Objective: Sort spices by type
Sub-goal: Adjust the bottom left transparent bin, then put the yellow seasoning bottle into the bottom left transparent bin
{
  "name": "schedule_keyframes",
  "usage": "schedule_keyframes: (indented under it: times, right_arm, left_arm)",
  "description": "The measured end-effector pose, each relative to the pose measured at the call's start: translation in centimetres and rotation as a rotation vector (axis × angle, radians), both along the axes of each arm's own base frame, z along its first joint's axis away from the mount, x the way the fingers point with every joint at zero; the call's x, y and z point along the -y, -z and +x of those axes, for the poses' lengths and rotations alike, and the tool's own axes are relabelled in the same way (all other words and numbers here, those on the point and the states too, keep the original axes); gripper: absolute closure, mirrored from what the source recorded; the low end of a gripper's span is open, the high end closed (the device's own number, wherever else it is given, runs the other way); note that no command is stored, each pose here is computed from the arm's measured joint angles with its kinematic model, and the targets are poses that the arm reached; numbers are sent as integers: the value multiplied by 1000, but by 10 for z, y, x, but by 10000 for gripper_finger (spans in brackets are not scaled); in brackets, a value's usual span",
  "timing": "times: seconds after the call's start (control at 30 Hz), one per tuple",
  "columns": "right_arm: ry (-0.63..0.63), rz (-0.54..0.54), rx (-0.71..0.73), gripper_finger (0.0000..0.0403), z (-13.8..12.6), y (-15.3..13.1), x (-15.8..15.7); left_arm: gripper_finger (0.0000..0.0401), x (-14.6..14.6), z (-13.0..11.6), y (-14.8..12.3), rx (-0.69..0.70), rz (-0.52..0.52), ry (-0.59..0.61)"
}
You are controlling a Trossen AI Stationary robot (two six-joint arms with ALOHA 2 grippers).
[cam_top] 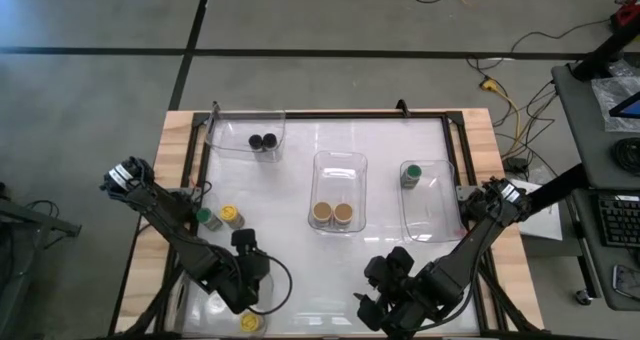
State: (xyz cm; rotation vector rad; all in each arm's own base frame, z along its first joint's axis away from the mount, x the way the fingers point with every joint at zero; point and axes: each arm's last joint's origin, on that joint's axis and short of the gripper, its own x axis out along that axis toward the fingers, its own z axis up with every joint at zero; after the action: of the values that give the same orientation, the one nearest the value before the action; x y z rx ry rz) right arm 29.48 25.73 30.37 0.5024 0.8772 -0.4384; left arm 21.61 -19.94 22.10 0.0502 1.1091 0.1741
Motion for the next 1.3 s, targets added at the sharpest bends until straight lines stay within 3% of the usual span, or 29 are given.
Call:
schedule_keyframes:
  times: [0.5, 0.67, 0.87, 1.0, 1.3]
  right_arm:
    - [-12, 2, 1, 44, -3, 0, -3]
    - [-16, 1, 1, 44, -3, 0, -4]
    - [-17, 0, 1, 44, -3, 0, -4]
    - [-26, -7, -1, 44, -3, 0, -4]
    - [-41, -20, -4, 44, -3, 0, -3]
  left_arm:
    - [138, -5, -5, -2, -32, 13, -68]
    - [138, -1, -4, -25, 4, -26, -57]
    - [138, 21, -12, -57, 0, -161, 50]
    - [138, 37, -32, -54, -68, -204, 125]
    - [138, 42, -51, -27, -68, -166, 71]
